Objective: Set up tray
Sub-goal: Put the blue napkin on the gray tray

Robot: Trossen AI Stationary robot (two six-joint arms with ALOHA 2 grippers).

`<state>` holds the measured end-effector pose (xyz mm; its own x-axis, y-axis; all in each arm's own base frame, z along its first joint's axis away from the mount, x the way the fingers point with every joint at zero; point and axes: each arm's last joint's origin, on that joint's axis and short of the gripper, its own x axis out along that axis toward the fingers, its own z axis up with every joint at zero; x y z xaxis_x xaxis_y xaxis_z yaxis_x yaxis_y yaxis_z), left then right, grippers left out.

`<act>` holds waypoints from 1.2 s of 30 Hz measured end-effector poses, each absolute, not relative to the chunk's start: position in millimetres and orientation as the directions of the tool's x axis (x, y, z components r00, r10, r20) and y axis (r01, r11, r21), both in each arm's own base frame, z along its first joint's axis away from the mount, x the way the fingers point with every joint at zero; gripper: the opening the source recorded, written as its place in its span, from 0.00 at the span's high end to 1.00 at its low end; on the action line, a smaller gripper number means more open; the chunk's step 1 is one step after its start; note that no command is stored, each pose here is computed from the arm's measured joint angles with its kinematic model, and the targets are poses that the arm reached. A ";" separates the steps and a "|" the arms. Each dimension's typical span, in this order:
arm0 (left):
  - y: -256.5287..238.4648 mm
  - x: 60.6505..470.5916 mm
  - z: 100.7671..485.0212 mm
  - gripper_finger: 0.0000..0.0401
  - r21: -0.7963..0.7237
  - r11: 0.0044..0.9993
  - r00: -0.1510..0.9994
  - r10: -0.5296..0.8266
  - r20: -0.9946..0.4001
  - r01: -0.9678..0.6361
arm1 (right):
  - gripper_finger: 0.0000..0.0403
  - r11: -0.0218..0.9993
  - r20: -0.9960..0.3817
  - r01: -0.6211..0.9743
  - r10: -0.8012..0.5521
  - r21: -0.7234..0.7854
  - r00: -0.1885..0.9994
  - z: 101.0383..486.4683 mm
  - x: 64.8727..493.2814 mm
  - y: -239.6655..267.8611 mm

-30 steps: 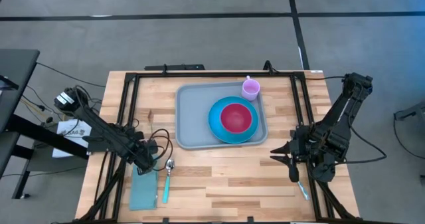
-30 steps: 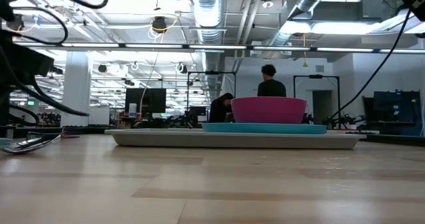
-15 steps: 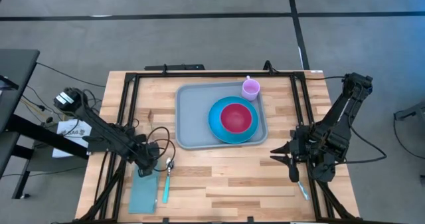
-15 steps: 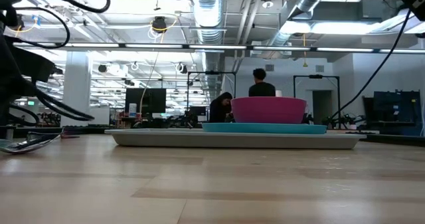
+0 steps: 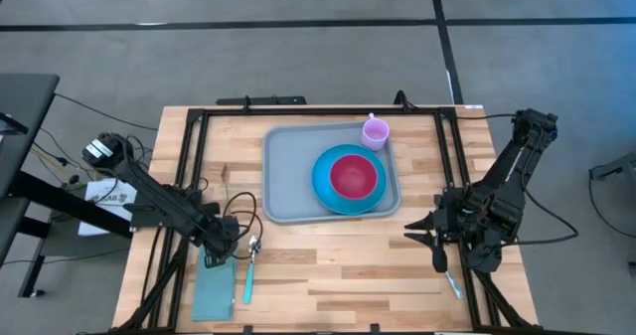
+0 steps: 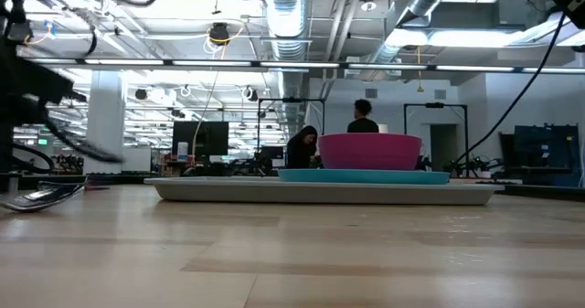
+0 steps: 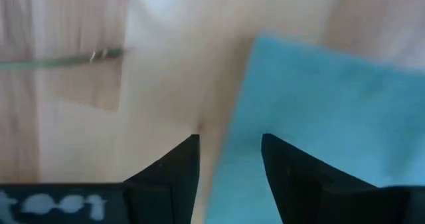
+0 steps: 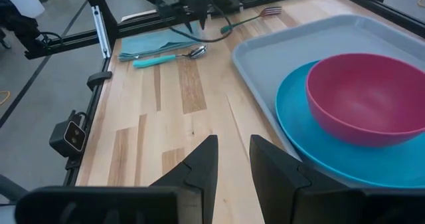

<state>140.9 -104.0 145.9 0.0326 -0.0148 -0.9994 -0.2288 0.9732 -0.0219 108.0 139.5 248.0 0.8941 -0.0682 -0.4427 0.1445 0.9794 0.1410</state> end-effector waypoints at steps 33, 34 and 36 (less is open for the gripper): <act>-122.8 171.4 161.7 1.00 -0.009 0.957 0.189 0.048 -0.981 -0.290 | 0.80 0.979 -0.443 0.145 -0.068 0.141 0.894 248.1 108.0 139.5; -123.4 172.4 167.7 1.00 0.021 0.958 0.193 0.079 -0.978 -0.286 | 0.80 0.979 -0.443 0.145 -0.068 0.141 0.894 248.0 108.0 139.5; -123.8 173.8 179.3 1.00 0.075 0.956 0.195 0.135 -0.971 -0.285 | 0.80 0.979 -0.443 0.145 -0.068 0.142 0.894 248.1 108.0 139.5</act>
